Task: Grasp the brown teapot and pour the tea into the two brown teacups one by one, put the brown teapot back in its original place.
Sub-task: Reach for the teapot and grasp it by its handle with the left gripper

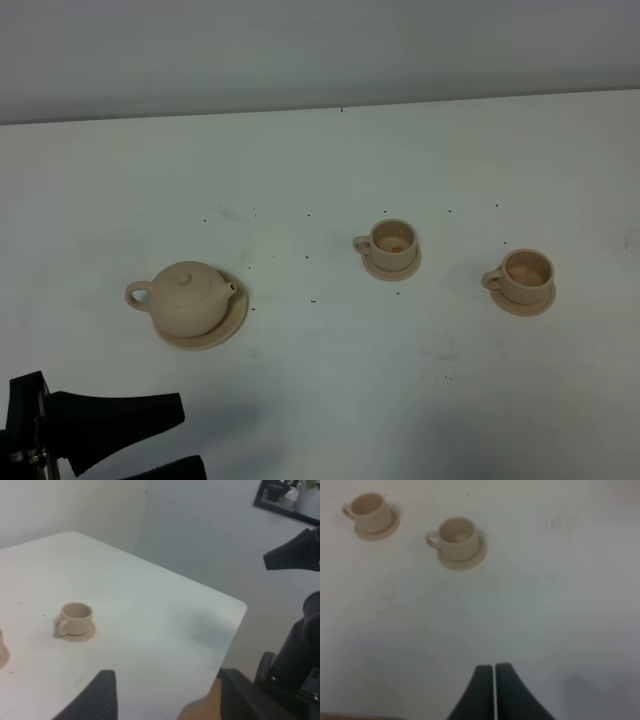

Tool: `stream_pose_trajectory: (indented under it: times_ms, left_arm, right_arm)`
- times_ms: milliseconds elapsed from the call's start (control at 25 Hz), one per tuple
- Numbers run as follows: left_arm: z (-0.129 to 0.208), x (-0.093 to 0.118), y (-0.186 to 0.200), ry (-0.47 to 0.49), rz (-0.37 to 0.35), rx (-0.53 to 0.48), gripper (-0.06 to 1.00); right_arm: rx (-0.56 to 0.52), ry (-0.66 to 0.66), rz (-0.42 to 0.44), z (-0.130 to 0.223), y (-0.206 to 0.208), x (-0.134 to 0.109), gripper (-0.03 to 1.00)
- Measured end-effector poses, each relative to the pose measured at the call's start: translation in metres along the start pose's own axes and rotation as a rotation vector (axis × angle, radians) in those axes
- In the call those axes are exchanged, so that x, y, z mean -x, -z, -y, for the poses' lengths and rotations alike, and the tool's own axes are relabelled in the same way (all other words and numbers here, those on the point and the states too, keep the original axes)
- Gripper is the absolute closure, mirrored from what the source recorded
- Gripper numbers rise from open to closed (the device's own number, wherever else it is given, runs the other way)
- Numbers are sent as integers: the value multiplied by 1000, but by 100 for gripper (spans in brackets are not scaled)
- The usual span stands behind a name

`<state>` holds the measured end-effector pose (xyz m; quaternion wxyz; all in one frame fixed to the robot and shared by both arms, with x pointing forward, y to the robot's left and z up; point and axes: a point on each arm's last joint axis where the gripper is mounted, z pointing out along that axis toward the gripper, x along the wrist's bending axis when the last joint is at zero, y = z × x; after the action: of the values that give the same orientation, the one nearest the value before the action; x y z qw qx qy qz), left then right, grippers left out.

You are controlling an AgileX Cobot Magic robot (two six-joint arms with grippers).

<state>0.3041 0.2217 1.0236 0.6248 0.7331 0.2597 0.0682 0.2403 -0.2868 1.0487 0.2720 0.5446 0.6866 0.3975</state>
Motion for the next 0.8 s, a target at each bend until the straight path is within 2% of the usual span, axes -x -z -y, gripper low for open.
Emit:
stream_pose_trajectory:
  times_ms: [200, 520, 680, 800]
  left_arm:
    - [-2, -3, 0, 13, -32, 27, 47]
    - [-9, -24, 3, 175, -256, 121, 47]
    - [-10, -31, 6, 182, -340, 133, 51]
    - [-20, -39, 8, 164, -400, 120, 60]
  right_arm:
    - [0, -4, 1, 0, 0, 0, 95]
    - [0, -4, 1, 0, 0, 0, 94]
    - [0, -4, 1, 0, 0, 0, 94]
    - [0, -4, 1, 0, 0, 0, 93]
